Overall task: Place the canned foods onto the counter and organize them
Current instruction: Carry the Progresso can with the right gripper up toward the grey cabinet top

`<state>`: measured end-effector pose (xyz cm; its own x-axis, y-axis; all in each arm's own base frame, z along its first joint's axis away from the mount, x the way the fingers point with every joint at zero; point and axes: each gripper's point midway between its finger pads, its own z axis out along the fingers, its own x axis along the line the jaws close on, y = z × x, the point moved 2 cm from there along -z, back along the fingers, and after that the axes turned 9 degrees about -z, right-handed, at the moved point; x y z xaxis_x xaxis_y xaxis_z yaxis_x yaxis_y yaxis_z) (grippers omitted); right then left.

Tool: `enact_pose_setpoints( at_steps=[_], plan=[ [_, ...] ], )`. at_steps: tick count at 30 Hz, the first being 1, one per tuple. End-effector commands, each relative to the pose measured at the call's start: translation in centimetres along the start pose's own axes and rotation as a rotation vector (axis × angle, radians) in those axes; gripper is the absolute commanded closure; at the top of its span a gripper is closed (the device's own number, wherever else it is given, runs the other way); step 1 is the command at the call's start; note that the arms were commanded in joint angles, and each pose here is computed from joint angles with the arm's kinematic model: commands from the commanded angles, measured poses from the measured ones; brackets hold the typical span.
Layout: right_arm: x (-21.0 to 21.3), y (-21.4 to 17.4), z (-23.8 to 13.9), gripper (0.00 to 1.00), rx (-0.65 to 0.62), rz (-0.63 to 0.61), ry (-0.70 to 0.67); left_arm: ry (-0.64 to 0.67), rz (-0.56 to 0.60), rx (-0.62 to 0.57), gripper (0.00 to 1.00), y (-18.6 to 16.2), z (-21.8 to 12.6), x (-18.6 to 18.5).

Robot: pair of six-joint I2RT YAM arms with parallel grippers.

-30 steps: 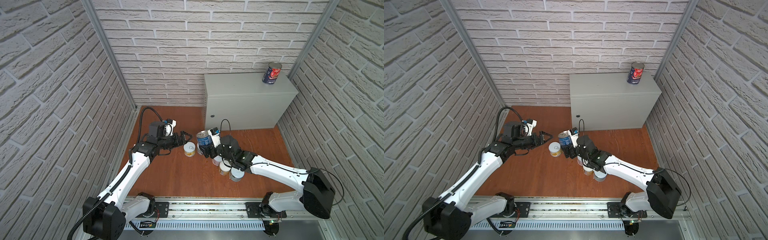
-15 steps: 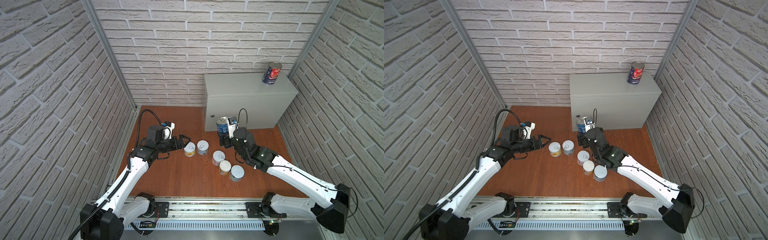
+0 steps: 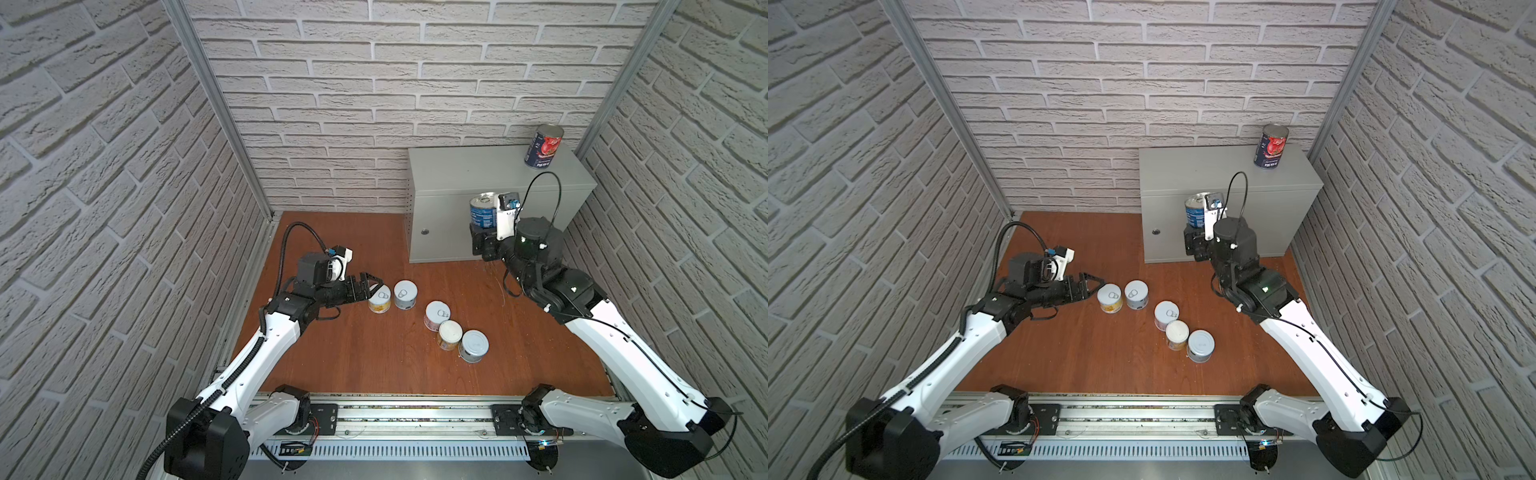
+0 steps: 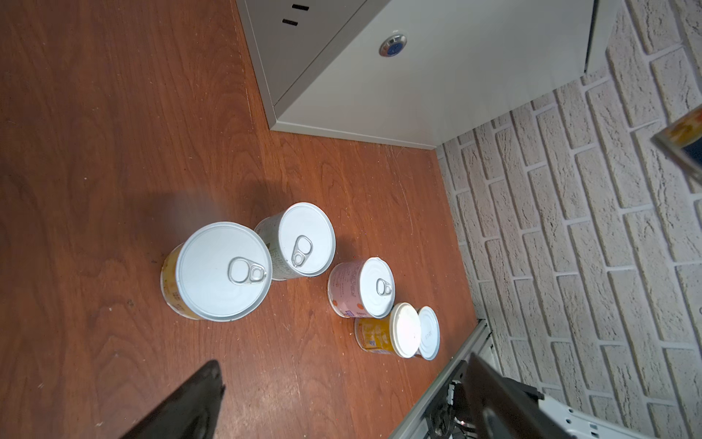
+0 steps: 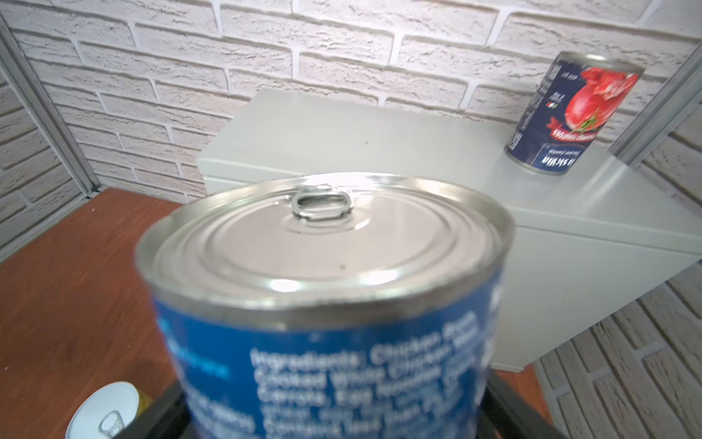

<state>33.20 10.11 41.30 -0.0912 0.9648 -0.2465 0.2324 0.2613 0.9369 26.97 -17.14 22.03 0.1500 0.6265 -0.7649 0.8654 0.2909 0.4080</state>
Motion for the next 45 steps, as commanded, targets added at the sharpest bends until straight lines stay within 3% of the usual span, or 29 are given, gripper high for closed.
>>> enact_pose_setpoints(
  at_steps=[1,12,18,24,34,45],
  plan=[
    [-2.8,6.0,-1.5,0.4,-0.21,0.089,-0.031,-0.037,0.023,-0.024,0.02,0.5,0.0,-0.3],
    [-6.2,9.4,-1.6,0.38,-0.305,0.147,-0.104,-0.034,0.017,-0.012,0.02,0.4,0.2,-0.1],
    [-7.5,11.5,-0.4,0.37,-0.342,0.093,-0.146,-0.047,0.008,-0.008,0.02,0.5,0.4,-0.2],
    [-9.2,12.2,1.5,0.37,-0.366,0.135,-0.111,-0.025,0.013,-0.014,0.01,0.4,0.4,0.2],
    [-12.9,11.9,3.4,0.37,-0.384,0.224,-0.176,0.064,0.051,-0.065,0.01,0.9,-0.4,1.1],
    [-14.4,12.5,6.9,0.37,-0.382,0.234,-0.218,0.108,0.052,-0.117,0.02,1.3,-1.6,1.2]
  ],
)
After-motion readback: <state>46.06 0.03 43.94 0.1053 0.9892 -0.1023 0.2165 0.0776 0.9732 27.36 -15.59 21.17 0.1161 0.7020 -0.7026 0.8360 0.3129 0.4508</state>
